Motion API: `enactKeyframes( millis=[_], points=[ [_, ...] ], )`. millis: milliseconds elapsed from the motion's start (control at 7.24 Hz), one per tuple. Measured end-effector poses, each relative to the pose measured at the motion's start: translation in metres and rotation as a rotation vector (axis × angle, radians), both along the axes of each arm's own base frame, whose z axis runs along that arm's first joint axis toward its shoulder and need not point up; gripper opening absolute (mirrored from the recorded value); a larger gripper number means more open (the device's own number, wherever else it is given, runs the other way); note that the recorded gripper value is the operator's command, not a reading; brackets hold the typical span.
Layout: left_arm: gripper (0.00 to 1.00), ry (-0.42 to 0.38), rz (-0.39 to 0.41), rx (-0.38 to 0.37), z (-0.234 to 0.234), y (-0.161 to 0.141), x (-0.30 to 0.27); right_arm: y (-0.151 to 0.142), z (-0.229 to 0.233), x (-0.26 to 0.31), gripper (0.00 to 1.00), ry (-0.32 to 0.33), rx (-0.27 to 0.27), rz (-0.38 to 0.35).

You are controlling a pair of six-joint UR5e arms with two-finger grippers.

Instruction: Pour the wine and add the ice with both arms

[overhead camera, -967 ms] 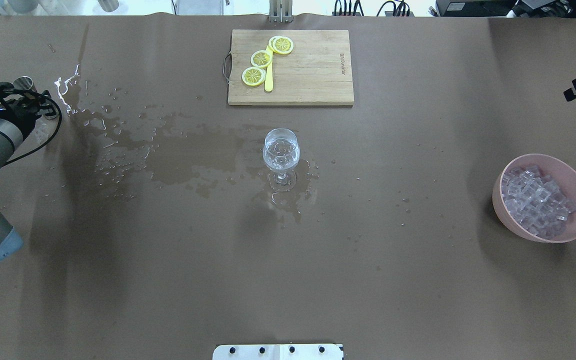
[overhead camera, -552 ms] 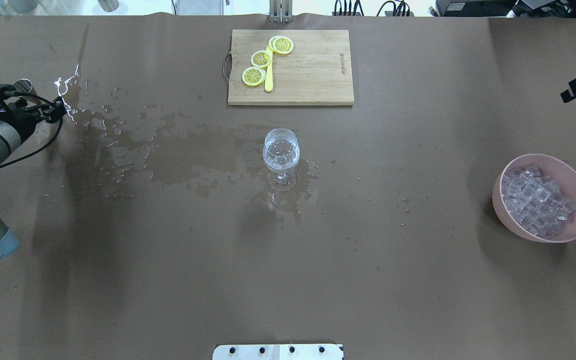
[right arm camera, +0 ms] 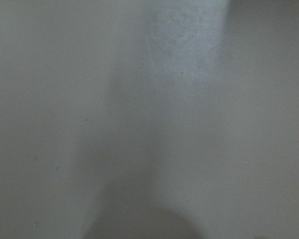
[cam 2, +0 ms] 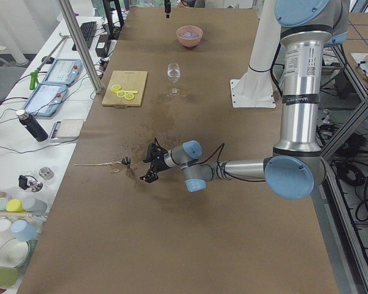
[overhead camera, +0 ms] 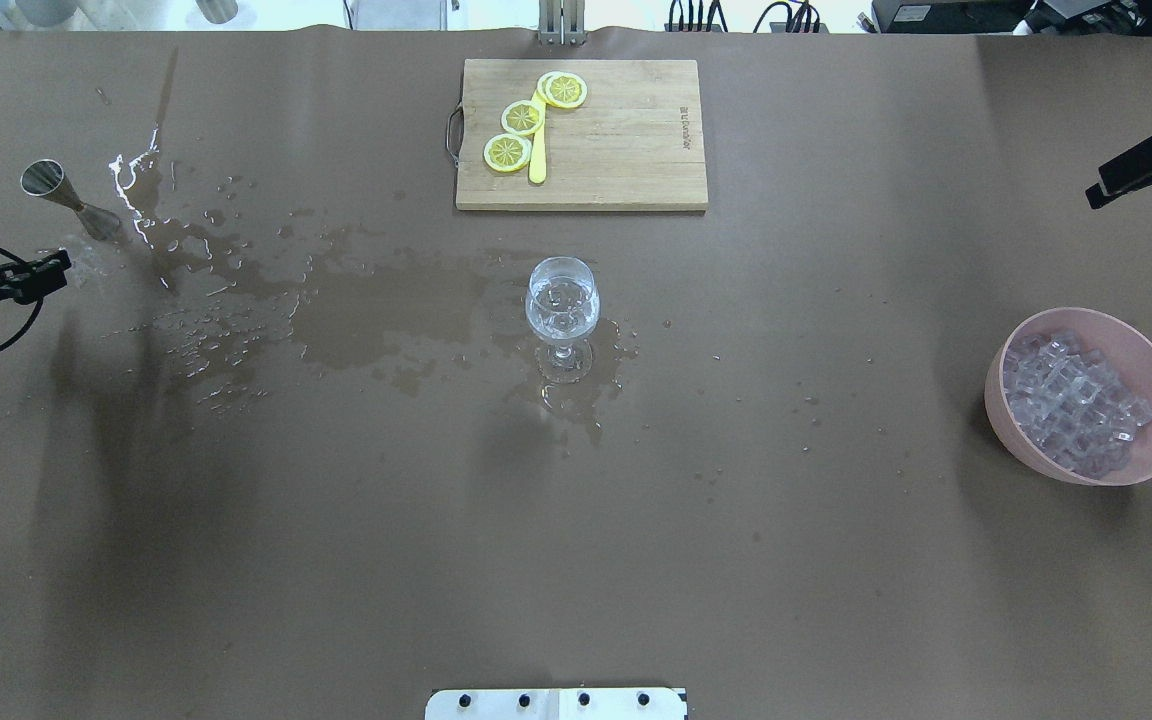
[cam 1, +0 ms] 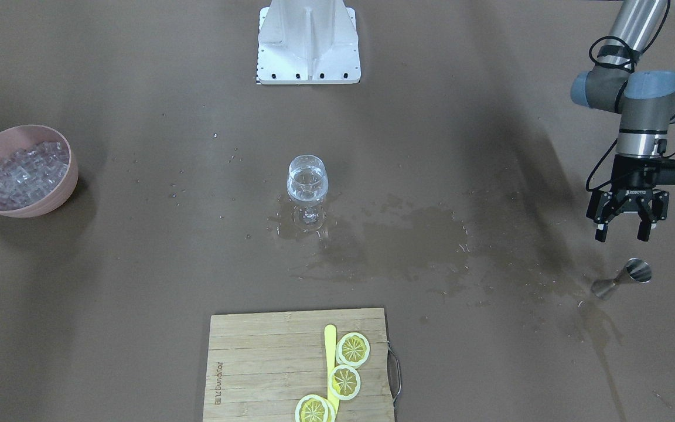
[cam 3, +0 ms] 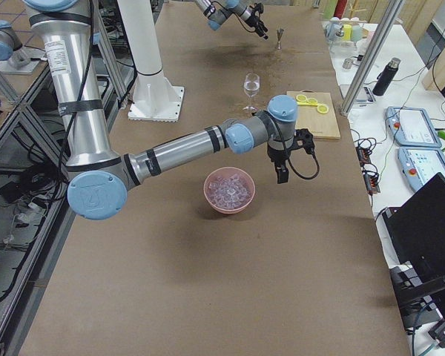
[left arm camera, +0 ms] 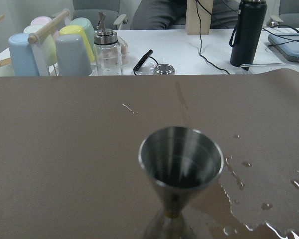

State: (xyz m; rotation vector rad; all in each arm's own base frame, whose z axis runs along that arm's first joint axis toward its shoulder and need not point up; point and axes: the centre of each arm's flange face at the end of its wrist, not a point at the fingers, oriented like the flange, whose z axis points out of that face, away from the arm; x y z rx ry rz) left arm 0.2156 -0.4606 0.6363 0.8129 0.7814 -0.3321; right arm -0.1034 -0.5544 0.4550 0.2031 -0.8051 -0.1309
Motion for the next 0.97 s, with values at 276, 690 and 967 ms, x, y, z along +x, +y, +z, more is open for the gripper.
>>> enactKeyframes(
  millis=[276,690,967],
  points=[
    [0.99,0.055,0.077,-0.084,0.017,0.019,-0.057,0.023,-0.012,-0.022,1.0,0.005,-0.009,0.003],
    [0.99,0.154,0.108,-0.128,0.045,0.046,-0.116,0.092,0.002,-0.052,1.0,0.048,-0.041,-0.05],
    [0.99,0.25,0.069,-0.136,0.047,0.054,-0.124,0.135,0.013,-0.048,1.0,0.063,-0.068,-0.082]
  ],
)
